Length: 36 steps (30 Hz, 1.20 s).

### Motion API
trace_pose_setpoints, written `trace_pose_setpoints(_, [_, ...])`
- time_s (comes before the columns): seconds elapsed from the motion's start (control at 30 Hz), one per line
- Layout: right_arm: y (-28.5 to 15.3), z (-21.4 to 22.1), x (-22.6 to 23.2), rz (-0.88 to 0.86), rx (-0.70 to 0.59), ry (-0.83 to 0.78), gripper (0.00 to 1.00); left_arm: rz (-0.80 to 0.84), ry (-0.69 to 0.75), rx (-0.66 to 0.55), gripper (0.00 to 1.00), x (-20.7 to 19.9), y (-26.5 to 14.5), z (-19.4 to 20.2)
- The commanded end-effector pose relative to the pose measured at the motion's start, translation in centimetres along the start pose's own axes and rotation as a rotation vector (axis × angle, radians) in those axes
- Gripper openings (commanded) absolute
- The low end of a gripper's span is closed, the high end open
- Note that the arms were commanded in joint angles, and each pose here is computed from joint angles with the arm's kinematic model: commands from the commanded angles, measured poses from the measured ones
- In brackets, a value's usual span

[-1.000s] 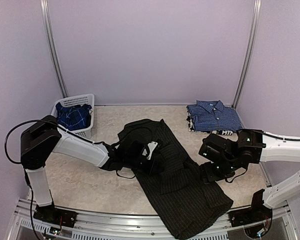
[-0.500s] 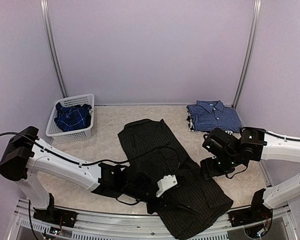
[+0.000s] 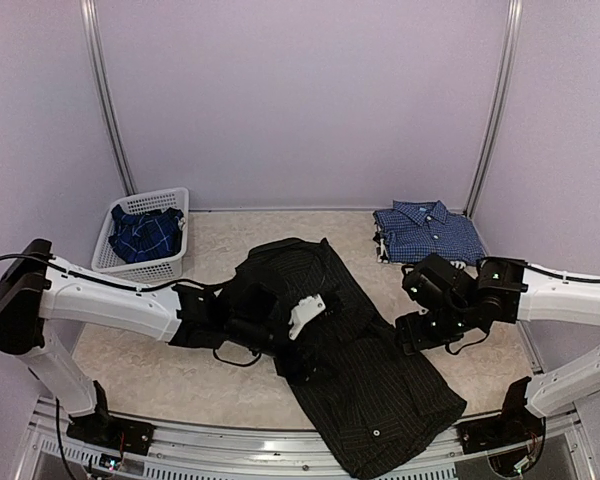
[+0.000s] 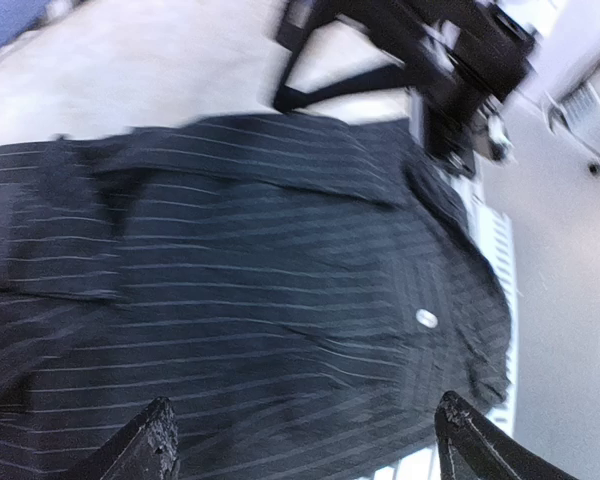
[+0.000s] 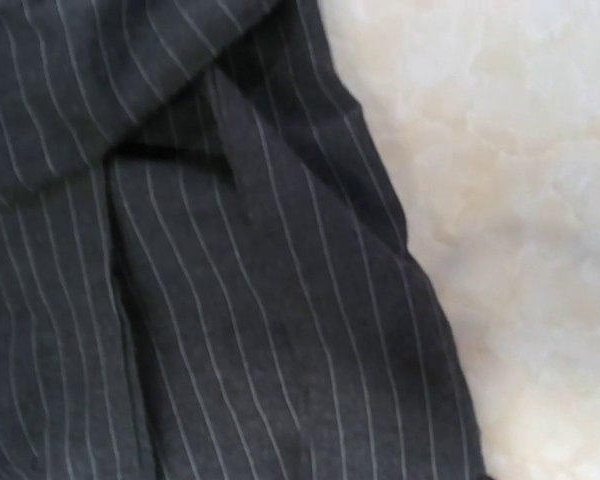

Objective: Fold and stack the long sleeve shirts
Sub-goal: Adjust the square-folded shirt at the center of the board.

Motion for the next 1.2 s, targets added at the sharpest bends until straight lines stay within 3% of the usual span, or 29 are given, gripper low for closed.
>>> trace_pose_setpoints(0.0, [0.2, -1.1, -0.2, -0.027, -0.053, 0.01, 0.7, -0.08, -0.256, -0.173, 0.82, 7.6, -2.9, -4.3])
trace_pose_setpoints(0.2, [1.0, -1.2, 0.2, -0.045, -0.04, -0.004, 0.69, -0.198, -0.444, -0.202, 0.76, 16.1, -2.2, -6.0])
trace_pose_setpoints(0.5, [1.1, -1.7, 0.2, -0.041, -0.038, -0.026, 0.69, -0.286, -0.475, -0.081, 0.74, 22.1, 1.7, -5.5])
trace_pose_setpoints(0.7, [1.4, -1.5, 0.0, -0.046, -0.032, -0.026, 0.69, -0.292, -0.476, -0.016, 0.66, 23.3, 3.0, -3.8])
trace_pose_setpoints(0.87, [1.8, -1.2, 0.0, -0.051, -0.021, -0.029, 0.69, -0.245, -0.48, 0.005, 0.49, 22.7, 3.7, -3.2])
trace_pose_setpoints(1.17, [2.1, -0.7, -0.3, -0.05, -0.012, -0.019, 0.69, -0.144, -0.45, -0.018, 0.0, 21.1, 4.3, -4.1])
Point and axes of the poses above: each gripper's point midway between its finger pads, its own y axis out along the fingers, its own x axis along the line the jaws close on, z = x × y, the point moved 2 cm from there along -y, back along the fingers, and after that the axes turned 1 degree about -y, right-handed, at the moved point
